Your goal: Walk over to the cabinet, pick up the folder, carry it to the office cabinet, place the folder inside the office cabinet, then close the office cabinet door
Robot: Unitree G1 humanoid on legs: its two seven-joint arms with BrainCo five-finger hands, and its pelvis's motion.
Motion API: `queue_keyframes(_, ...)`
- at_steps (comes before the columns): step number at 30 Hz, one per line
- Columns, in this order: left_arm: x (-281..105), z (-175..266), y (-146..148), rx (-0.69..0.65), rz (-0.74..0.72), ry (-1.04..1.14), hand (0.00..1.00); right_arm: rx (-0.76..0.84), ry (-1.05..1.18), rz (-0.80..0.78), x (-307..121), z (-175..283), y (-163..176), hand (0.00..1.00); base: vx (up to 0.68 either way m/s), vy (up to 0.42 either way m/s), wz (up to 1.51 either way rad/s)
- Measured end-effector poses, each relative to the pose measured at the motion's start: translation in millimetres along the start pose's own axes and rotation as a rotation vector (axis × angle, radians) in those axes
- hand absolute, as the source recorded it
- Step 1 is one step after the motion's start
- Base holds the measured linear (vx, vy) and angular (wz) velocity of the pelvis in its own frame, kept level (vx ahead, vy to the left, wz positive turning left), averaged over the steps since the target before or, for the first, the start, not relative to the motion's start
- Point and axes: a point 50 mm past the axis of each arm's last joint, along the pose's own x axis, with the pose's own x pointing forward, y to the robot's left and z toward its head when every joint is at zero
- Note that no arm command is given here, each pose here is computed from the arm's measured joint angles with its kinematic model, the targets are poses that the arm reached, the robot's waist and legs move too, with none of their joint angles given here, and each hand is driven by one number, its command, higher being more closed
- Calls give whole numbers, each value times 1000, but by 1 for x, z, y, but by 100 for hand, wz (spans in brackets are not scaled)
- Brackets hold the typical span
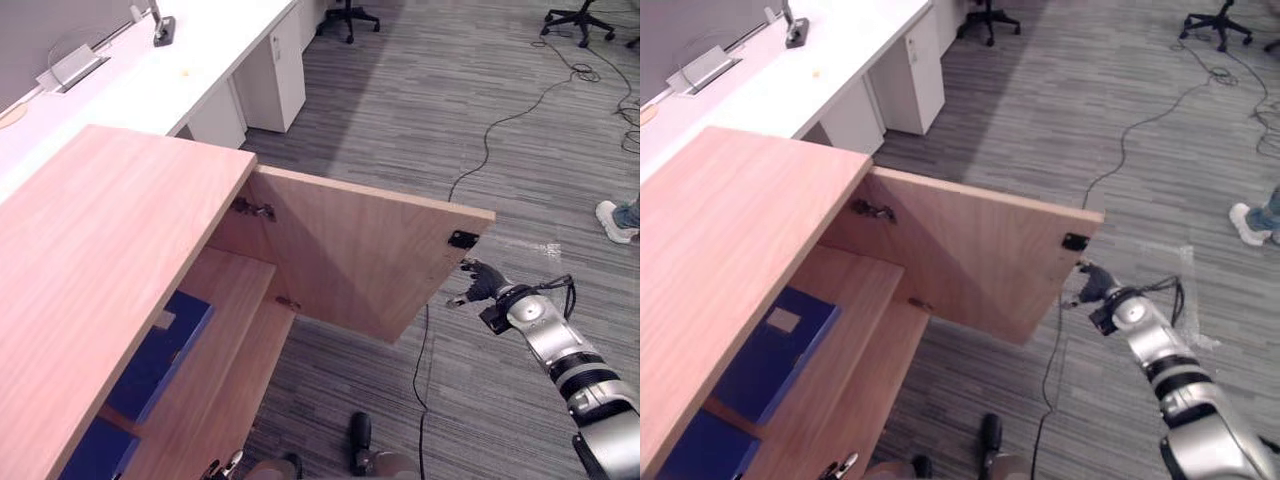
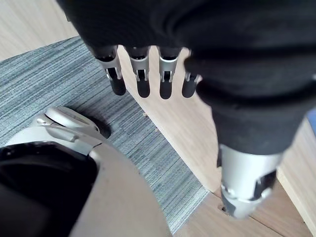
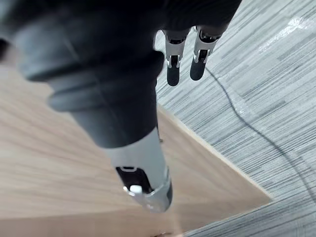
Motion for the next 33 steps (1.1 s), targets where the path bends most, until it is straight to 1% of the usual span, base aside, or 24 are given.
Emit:
queue_keyframes(3,-1,-4,3,2,15,17,0,37,-120,69,-4,21,15,0,15,-9,-8)
queue_keyframes(4,-1,-4,4,7,21,18,0,34,-185,157,-8,31,32,0,16,-14,-8)
queue_keyframes(5,-1,-4,4,7,21,18,0,37,-191,173,-10,31,35,0,18,-21,-9)
queue_keyframes(6,-1,-2,3,9,22,6,0,56,-232,246,-17,34,53,0,13,-19,-5)
queue_keyframes(7,-1,2,0,9,12,-10,0,56,-251,278,-20,37,60,0,3,-16,-10)
queue_keyframes(8,-4,7,-5,13,-15,-47,0,53,-271,329,-24,41,70,0,-11,-11,-16)
queue_keyframes(10,-10,23,-28,14,-139,-138,0,65,-313,437,-29,50,92,0,-23,-18,-20)
queue_keyframes(13,-12,17,-42,-10,-207,-112,0,110,-322,524,-30,53,118,0,-32,-38,-9)
queue_keyframes(17,-12,11,-37,-27,-196,-84,0,138,-335,590,-32,59,141,0,-48,-54,0)
queue_keyframes(19,-14,6,-33,-27,-183,-65,0,151,-328,649,-33,59,161,0,-26,-37,10)
queue_keyframes(20,-14,6,-33,-27,-183,-63,0,150,-326,666,-34,59,166,0,-26,-29,13)
queue_keyframes(22,-14,6,-33,-26,-185,-63,0,91,-323,726,-35,58,177,0,-27,-18,3)
queue_keyframes(23,-14,8,-33,-24,-190,-68,0,29,-306,789,-38,53,185,0,0,0,0)
queue_keyframes(25,-16,9,-32,-18,-195,-70,0,-43,-256,898,-47,39,198,0,-12,-20,-2)
queue_keyframes(27,-18,5,-30,-3,-206,-65,0,-124,-187,1015,-57,20,205,0,88,14,27)
queue_keyframes(29,-16,1,-21,22,-184,-45,0,-149,-62,1070,-64,-8,197,0,133,-15,51)
queue_keyframes(31,-14,0,-18,25,-170,-38,0,-138,-24,1064,-63,-14,187,0,95,-18,16)
queue_keyframes(33,-11,0,-16,29,-158,-29,0,-85,17,1066,-65,-21,183,0,97,43,9)
